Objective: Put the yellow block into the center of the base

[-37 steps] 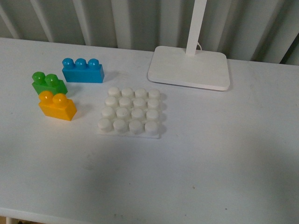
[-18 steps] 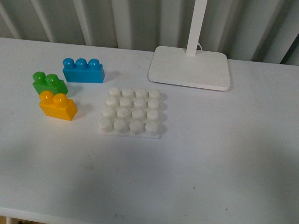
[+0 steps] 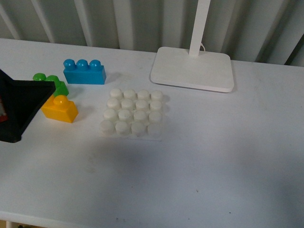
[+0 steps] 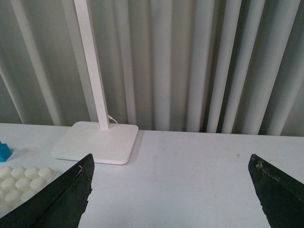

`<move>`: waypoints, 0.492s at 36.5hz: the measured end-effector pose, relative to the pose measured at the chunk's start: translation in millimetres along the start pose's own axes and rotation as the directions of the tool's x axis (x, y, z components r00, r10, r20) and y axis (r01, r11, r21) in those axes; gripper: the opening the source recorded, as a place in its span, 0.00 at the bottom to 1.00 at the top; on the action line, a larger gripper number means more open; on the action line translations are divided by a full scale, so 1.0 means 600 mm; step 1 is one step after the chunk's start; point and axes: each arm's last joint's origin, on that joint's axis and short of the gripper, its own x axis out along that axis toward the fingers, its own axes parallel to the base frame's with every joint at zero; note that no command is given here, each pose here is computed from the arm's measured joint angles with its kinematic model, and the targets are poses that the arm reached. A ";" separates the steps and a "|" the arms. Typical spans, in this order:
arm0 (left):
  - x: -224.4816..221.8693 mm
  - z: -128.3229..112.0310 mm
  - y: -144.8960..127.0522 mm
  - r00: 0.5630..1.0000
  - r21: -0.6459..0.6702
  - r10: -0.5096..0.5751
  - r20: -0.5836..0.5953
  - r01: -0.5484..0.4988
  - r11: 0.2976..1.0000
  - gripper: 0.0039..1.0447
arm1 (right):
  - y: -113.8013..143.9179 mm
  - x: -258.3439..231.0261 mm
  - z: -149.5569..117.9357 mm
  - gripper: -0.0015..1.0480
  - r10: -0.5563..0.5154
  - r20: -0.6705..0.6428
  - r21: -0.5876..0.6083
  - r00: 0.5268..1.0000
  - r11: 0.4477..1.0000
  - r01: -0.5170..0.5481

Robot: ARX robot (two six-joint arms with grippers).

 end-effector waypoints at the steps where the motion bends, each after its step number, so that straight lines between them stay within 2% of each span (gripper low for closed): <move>1: 0.006 -0.001 0.002 1.000 0.002 -0.002 -0.007 0.002 1.000 0.94 | 0.000 0.000 0.000 0.91 0.000 0.000 0.000 1.000 1.000 0.000; 18: 0.089 -0.017 0.020 0.997 0.122 -0.050 -0.061 0.057 0.991 0.94 | 0.000 0.000 0.000 0.91 0.000 0.000 0.000 1.000 1.000 0.000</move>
